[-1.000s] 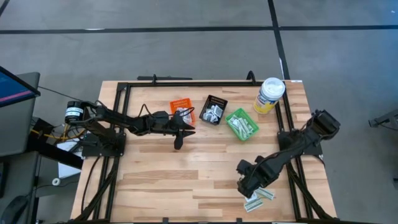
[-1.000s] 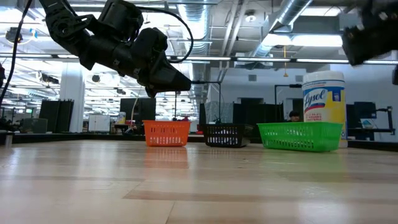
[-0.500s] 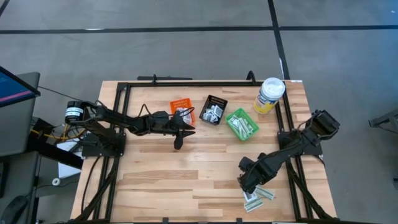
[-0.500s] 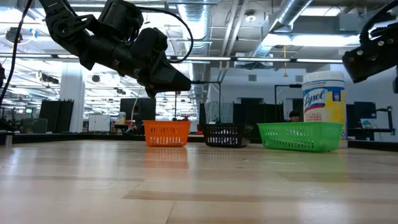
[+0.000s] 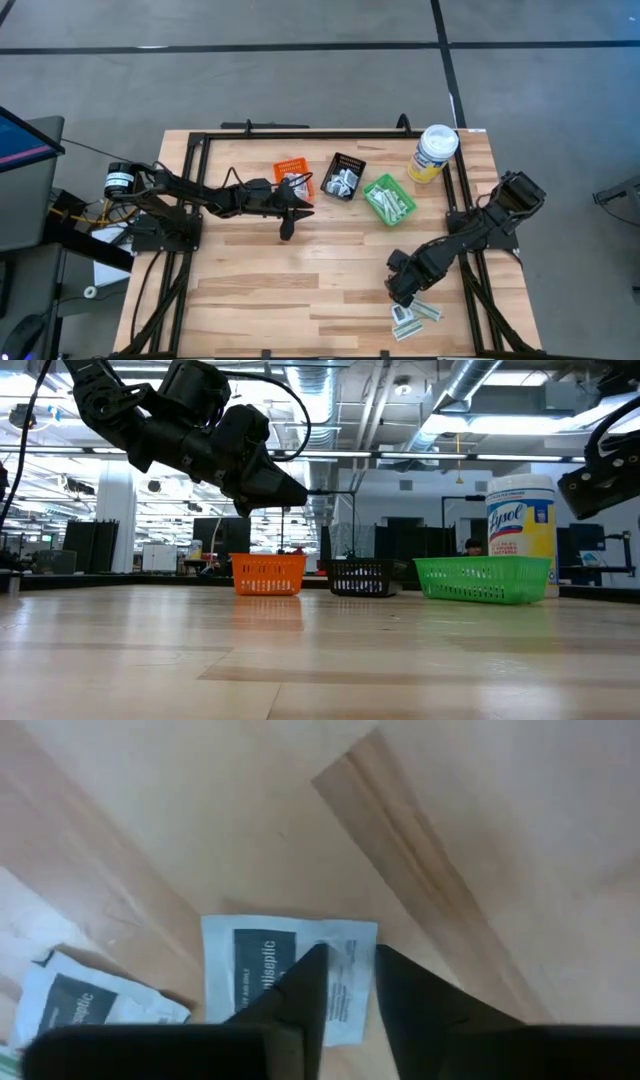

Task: Pick & Place First Aid Supplies
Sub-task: Put the black towelette pack into the black basket

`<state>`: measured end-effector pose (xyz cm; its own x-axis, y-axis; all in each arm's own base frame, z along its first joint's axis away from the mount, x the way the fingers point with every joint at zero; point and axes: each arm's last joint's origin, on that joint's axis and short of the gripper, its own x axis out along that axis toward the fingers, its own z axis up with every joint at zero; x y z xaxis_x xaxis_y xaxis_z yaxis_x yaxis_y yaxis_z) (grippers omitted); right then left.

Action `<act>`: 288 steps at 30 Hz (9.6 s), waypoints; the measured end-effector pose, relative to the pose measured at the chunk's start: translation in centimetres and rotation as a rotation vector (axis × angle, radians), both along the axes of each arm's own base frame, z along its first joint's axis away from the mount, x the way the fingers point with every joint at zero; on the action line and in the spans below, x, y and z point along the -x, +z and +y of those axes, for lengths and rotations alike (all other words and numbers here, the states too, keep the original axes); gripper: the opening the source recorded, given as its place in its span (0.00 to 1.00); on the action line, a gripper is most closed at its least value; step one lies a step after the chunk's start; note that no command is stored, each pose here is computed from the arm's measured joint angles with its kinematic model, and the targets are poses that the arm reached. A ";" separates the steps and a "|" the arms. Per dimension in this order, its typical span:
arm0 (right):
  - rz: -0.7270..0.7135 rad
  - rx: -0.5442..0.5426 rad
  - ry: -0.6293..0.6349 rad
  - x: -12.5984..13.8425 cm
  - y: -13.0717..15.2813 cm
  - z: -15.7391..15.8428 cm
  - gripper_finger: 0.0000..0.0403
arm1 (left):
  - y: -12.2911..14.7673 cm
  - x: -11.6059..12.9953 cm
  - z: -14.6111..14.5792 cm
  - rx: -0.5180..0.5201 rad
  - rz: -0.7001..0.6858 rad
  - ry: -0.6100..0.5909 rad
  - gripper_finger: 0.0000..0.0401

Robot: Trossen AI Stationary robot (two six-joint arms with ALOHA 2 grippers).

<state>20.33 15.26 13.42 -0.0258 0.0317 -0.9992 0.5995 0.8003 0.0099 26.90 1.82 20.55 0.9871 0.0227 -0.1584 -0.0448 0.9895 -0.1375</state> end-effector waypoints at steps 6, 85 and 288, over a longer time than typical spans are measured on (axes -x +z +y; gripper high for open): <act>-0.018 -0.001 0.010 -0.1 0.0 0.1 0.03 | 0.0 0.0 0.0 0.000 0.000 0.000 0.25; -0.083 0.117 0.254 -2.8 1.9 -1.8 0.21 | 0.0 0.0 -0.8 0.015 -0.001 -0.026 0.25; -0.783 0.530 0.425 -11.4 5.8 -4.6 0.20 | -2.5 -6.6 -7.1 -0.121 -0.056 -0.129 0.02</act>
<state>31.71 10.65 19.23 0.7311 -0.2766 -0.6237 0.2439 0.9597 -0.1397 33.45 -5.28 18.06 0.9903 -0.0886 -0.1072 0.0874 0.9961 -0.0155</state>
